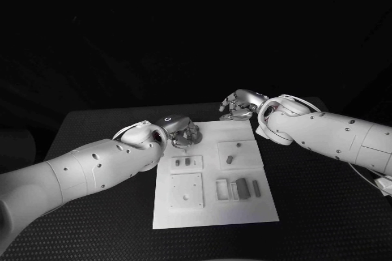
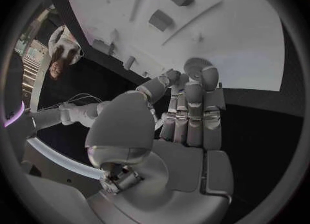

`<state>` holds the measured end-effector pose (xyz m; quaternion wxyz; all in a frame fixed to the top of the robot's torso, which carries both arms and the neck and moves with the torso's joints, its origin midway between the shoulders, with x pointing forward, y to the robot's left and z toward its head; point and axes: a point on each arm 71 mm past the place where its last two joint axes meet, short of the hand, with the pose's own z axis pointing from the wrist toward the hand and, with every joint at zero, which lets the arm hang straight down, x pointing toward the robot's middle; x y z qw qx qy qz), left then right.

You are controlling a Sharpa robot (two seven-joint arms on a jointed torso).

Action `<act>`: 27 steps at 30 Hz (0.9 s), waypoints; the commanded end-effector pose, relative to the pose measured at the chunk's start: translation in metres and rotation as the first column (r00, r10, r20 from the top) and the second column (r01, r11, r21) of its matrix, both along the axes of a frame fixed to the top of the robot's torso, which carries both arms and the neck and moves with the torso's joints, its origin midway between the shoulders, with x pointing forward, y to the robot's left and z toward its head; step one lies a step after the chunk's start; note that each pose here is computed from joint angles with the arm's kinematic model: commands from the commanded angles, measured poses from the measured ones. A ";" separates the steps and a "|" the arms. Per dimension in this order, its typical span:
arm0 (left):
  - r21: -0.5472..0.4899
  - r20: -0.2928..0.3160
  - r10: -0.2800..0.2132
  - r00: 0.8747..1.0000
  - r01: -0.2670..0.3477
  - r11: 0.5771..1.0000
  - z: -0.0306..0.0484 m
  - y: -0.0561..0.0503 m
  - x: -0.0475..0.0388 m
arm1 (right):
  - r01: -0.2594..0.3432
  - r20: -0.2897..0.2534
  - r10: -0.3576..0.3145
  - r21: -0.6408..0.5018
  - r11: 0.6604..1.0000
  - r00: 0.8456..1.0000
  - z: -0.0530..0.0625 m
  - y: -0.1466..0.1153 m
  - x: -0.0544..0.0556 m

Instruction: Assemble the parts on the task board

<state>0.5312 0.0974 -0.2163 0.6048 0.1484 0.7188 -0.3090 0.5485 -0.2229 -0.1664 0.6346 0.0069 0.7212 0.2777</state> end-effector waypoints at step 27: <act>0.080 -0.088 0.020 0.996 -0.013 0.997 -0.0084 0.032 0.0019 | -0.009 -0.002 0.009 0.000 1.000 1.000 0.000 0.000 0.000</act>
